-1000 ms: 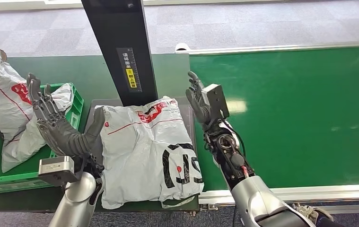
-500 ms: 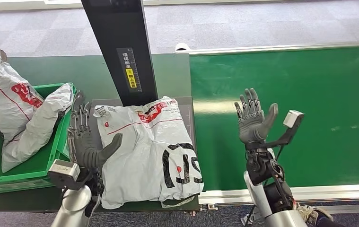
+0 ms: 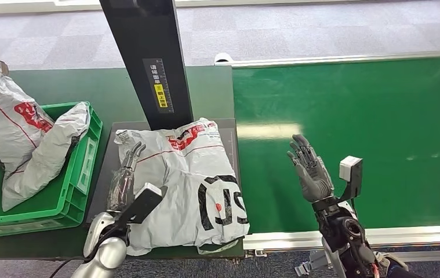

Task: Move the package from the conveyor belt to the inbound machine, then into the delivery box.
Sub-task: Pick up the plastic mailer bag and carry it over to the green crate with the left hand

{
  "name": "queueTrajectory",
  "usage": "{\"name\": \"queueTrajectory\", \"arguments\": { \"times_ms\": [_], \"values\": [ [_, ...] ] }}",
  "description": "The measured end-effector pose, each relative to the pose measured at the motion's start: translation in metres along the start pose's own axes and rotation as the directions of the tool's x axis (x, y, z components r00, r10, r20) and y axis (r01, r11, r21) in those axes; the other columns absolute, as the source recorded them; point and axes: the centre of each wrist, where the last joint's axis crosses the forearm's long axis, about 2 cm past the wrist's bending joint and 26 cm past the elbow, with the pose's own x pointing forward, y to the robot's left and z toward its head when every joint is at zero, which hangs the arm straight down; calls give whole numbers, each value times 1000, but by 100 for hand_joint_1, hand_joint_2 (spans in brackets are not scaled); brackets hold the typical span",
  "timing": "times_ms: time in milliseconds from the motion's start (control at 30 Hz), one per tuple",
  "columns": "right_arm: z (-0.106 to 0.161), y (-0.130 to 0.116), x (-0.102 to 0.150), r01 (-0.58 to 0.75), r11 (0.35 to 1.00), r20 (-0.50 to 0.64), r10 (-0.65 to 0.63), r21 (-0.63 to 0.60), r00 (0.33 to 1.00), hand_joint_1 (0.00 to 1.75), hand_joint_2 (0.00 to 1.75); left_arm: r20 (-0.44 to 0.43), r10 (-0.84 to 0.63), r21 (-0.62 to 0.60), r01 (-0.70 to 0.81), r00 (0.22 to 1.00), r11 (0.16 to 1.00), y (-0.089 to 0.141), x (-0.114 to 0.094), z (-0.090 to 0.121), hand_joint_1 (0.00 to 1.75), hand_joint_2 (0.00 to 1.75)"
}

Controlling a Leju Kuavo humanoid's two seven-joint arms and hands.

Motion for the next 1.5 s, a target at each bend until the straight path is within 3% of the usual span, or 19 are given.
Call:
{"name": "queueTrajectory", "arguments": {
  "times_ms": [167,367,400,500,533,667,900,933,1000,1033,1067,1100,1167,1500],
  "values": [
    [-10,-2,6,-158,987,-22,158,20,987,0,175,-89,-182,-73,175,979,982,-3,-10,4,0,175],
    [-12,-1,7,-224,974,-32,225,39,974,0,175,-124,-306,-130,290,944,948,-4,-15,3,1,175],
    [-12,-1,7,-230,972,-33,231,42,972,0,175,-122,-312,-138,296,942,945,-4,-15,2,20,175],
    [-13,0,7,-248,968,-37,249,47,968,0,175,-106,-303,-153,285,947,946,-4,-17,2,135,175],
    [-13,0,7,-255,966,-39,257,48,966,0,175,-98,-294,-155,277,951,948,-4,-18,3,157,175],
    [-13,0,7,-298,954,-46,300,41,953,0,175,-73,-251,-149,239,965,960,-4,-20,4,161,175],
    [-13,1,7,-313,949,-48,314,31,948,0,175,-57,-213,-134,204,975,970,-4,-20,4,136,175],
    [-13,1,7,-313,949,-47,314,30,948,0,131,-51,-202,-128,194,978,973,-3,-20,4,115,175],
    [-14,1,7,-318,948,-38,318,28,947,0,131,-30,-152,-100,148,988,984,-2,-18,3,106,175],
    [-14,1,7,-321,947,-33,322,28,946,0,131,-17,-124,-84,122,992,989,-1,-16,2,112,175],
    [-14,1,7,-325,945,-28,326,28,945,0,175,-8,-107,-73,106,994,992,0,-15,1,139,175],
    [-14,2,7,-329,944,-27,329,28,944,0,175,-4,-101,-67,100,995,993,1,-14,1,157,175],
    [-14,2,6,-334,942,-27,335,28,942,0,175,0,-99,-64,99,995,993,1,-13,1,173,175],
    [-15,3,6,-350,936,-16,350,31,936,0,175,75,-49,47,45,996,998,5,-9,2,175,175]
  ]
}}
